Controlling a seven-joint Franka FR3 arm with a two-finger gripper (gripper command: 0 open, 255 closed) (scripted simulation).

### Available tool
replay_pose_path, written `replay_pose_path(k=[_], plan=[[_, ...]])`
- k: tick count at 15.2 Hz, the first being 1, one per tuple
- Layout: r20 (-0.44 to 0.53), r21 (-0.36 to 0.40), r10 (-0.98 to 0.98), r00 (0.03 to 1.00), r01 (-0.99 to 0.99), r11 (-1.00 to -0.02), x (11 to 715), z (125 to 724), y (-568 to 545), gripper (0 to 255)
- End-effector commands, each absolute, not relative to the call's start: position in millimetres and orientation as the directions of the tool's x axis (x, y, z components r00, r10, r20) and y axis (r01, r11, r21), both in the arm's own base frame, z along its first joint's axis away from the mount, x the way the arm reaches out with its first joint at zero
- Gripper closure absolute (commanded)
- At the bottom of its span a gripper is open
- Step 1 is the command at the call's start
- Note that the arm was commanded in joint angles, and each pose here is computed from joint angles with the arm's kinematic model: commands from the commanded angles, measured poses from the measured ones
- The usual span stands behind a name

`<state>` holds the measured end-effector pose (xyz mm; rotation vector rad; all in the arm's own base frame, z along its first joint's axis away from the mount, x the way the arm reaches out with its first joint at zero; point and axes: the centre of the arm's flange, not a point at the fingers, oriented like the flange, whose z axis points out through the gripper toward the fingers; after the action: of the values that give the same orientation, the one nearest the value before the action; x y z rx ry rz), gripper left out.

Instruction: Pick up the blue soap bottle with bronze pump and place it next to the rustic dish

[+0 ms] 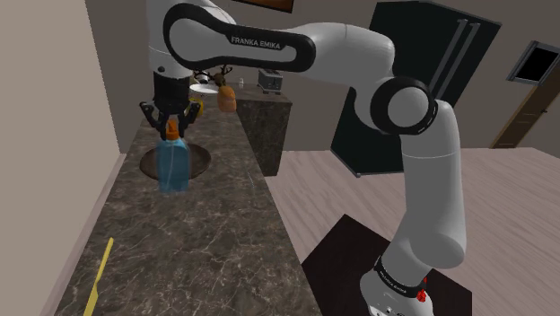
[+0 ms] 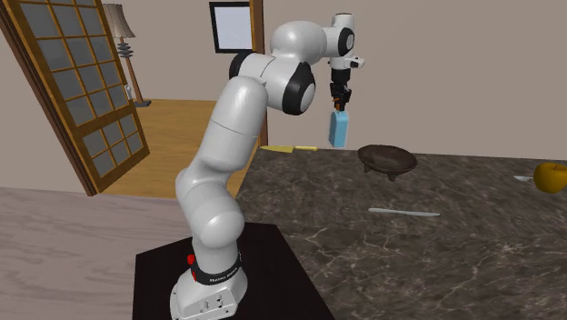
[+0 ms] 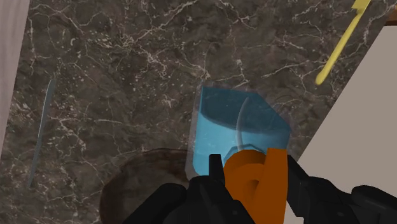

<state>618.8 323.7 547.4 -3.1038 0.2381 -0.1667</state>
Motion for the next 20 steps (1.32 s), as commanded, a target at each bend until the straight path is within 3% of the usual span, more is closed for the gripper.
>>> replay_pose_path(k=[1, 20], plan=[[0.105, -0.033, -0.153, 0.983, -0.151, -0.988, 619.5, 537.4, 323.6, 255], [0.105, -0.033, -0.153, 0.983, -0.151, -0.988, 619.5, 437.0, 323.6, 255]])
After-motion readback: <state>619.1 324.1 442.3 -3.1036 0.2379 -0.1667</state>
